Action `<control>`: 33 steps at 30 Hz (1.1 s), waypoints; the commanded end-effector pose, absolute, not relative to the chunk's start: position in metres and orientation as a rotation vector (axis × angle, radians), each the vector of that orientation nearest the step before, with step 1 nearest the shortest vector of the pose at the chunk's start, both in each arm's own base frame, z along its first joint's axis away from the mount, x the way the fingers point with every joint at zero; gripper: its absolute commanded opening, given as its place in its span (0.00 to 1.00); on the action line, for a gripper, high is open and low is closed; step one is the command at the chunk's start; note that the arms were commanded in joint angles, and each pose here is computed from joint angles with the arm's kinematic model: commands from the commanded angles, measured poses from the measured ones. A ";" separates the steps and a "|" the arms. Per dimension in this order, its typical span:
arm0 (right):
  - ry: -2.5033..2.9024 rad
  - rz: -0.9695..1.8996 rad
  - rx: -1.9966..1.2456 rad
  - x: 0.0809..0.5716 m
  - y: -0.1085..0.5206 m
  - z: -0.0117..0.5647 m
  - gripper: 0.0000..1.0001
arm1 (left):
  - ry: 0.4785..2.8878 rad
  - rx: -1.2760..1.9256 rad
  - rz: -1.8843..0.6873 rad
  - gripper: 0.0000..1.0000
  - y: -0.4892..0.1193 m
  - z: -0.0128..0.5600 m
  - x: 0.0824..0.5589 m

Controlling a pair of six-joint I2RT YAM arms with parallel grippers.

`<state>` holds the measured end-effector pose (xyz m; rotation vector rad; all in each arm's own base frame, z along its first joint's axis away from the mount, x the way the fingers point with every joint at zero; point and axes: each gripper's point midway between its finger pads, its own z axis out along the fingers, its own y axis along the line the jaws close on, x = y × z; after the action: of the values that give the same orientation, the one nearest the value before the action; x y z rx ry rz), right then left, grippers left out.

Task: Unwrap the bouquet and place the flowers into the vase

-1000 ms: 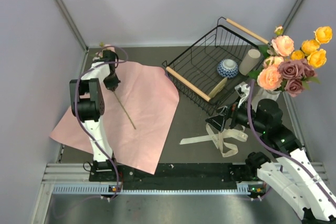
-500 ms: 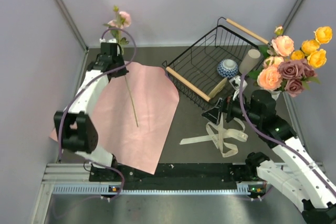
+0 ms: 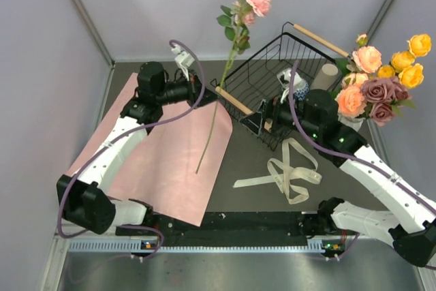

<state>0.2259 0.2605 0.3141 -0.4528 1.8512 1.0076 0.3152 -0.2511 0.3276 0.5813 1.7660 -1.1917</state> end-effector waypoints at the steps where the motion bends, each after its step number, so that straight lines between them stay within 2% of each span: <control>1: 1.627 0.966 -0.353 0.251 0.261 0.388 0.85 | 1.534 0.797 -1.326 0.00 -0.273 0.370 0.265; 6: 1.500 0.973 -0.314 0.261 0.262 0.421 0.75 | 1.515 0.830 -1.381 0.00 -0.283 0.374 0.249; 10: 1.479 0.962 -0.288 0.272 0.265 0.429 0.63 | 1.493 0.858 -1.419 0.00 -0.288 0.377 0.240; 21: 1.438 1.001 -0.280 0.278 0.275 0.451 0.47 | 1.473 0.907 -1.463 0.00 -0.297 0.380 0.223; 25: 1.424 1.021 -0.287 0.275 0.276 0.458 0.36 | 1.468 0.920 -1.461 0.00 -0.299 0.379 0.220; 27: 1.409 1.037 -0.297 0.272 0.277 0.462 0.36 | 1.469 0.923 -1.461 0.00 -0.299 0.379 0.219; 31: 1.421 1.082 -0.316 0.264 0.284 0.457 0.46 | 1.469 0.923 -1.452 0.00 -0.299 0.378 0.219; 33: 1.419 1.101 -0.325 0.260 0.286 0.456 0.48 | 1.467 0.922 -1.449 0.00 -0.299 0.379 0.219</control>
<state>0.2766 0.2797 0.4181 -0.3043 1.5377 1.0110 0.2353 -0.3001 0.3611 0.8519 1.5712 -1.4573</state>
